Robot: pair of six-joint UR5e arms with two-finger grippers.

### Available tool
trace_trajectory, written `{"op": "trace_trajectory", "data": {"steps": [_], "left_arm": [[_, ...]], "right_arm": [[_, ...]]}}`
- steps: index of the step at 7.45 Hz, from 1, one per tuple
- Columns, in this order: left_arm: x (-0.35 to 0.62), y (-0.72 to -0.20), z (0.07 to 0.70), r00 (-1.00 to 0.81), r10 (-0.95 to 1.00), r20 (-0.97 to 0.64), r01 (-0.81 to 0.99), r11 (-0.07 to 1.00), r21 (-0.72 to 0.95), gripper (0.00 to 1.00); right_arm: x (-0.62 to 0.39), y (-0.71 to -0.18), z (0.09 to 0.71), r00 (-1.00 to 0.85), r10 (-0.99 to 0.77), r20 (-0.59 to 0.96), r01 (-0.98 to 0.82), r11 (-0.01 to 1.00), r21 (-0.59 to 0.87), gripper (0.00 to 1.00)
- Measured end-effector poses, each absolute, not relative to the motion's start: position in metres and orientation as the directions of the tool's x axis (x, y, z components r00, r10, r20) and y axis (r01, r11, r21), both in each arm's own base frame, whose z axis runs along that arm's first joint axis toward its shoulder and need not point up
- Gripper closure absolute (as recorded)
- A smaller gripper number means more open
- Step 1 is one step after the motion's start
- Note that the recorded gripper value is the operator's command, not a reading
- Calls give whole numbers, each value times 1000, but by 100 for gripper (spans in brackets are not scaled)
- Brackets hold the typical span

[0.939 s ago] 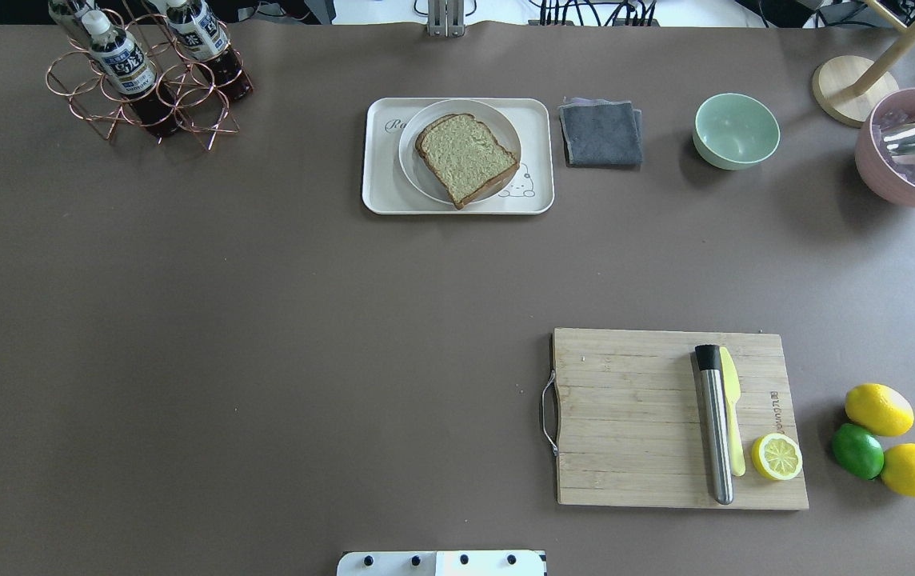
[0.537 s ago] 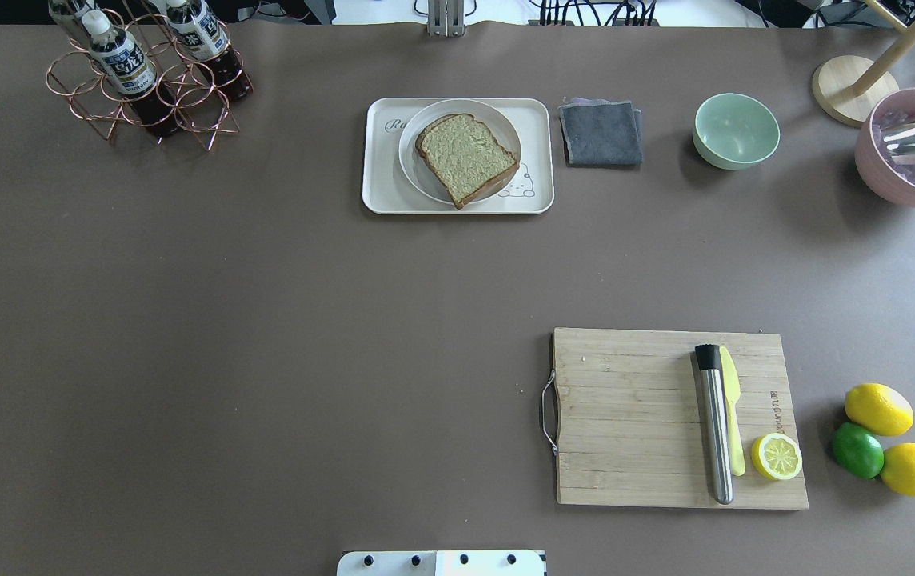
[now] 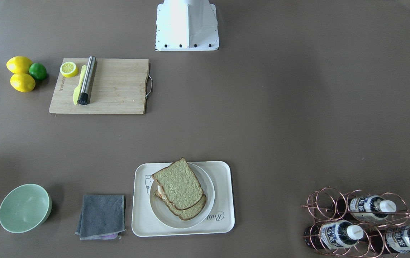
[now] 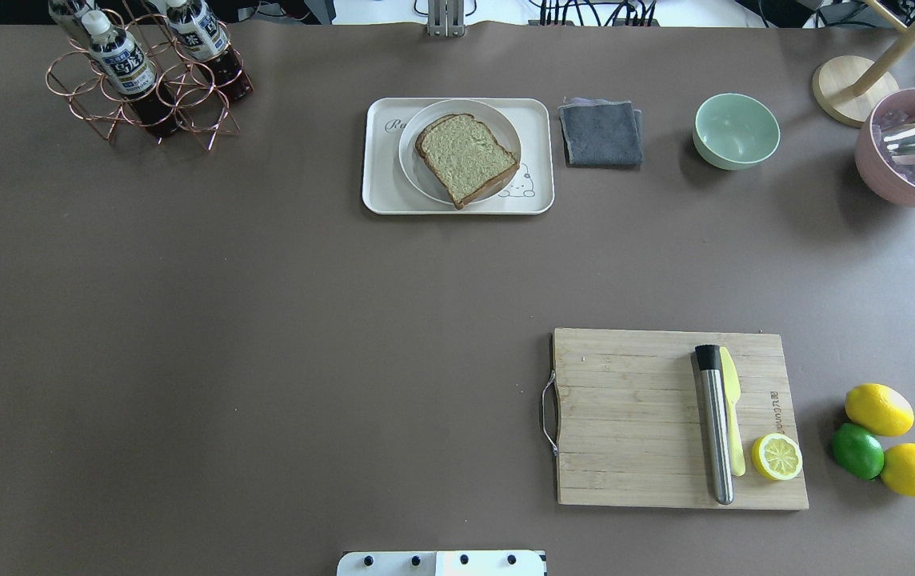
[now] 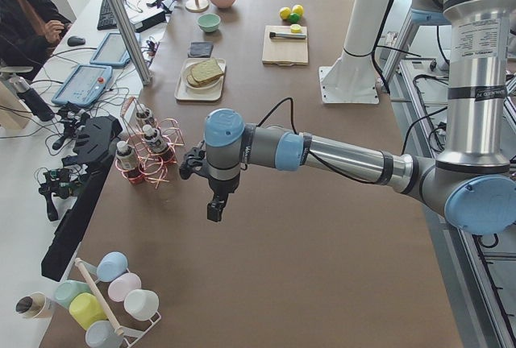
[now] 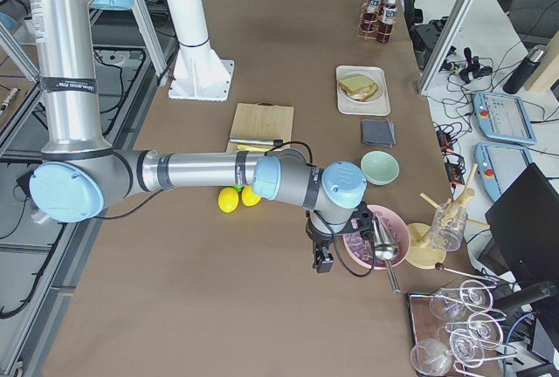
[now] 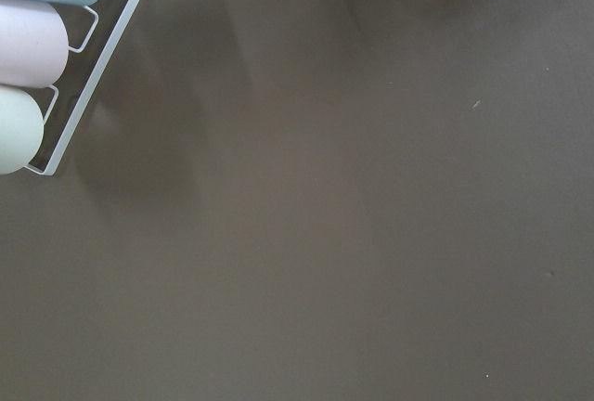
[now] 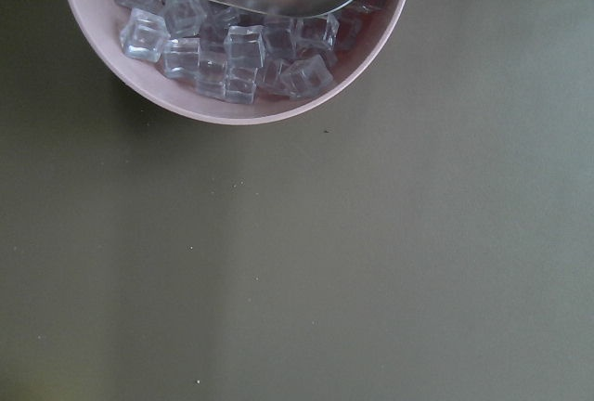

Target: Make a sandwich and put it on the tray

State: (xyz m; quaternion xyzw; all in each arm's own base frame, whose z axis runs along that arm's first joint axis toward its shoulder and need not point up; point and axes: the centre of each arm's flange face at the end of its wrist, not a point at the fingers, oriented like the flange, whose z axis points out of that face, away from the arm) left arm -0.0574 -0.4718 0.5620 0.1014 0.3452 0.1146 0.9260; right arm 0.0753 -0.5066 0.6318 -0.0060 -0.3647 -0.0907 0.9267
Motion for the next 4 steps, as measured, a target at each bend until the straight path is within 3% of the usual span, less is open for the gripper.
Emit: {"op": "trace_trajectory", "data": {"steps": [4], "left_arm": [[-69,-445,618,730,189,-657,-114,981,155,2]], "right_arm": [[59,-514,625,716,-140,684,139,989,58,0]]}}
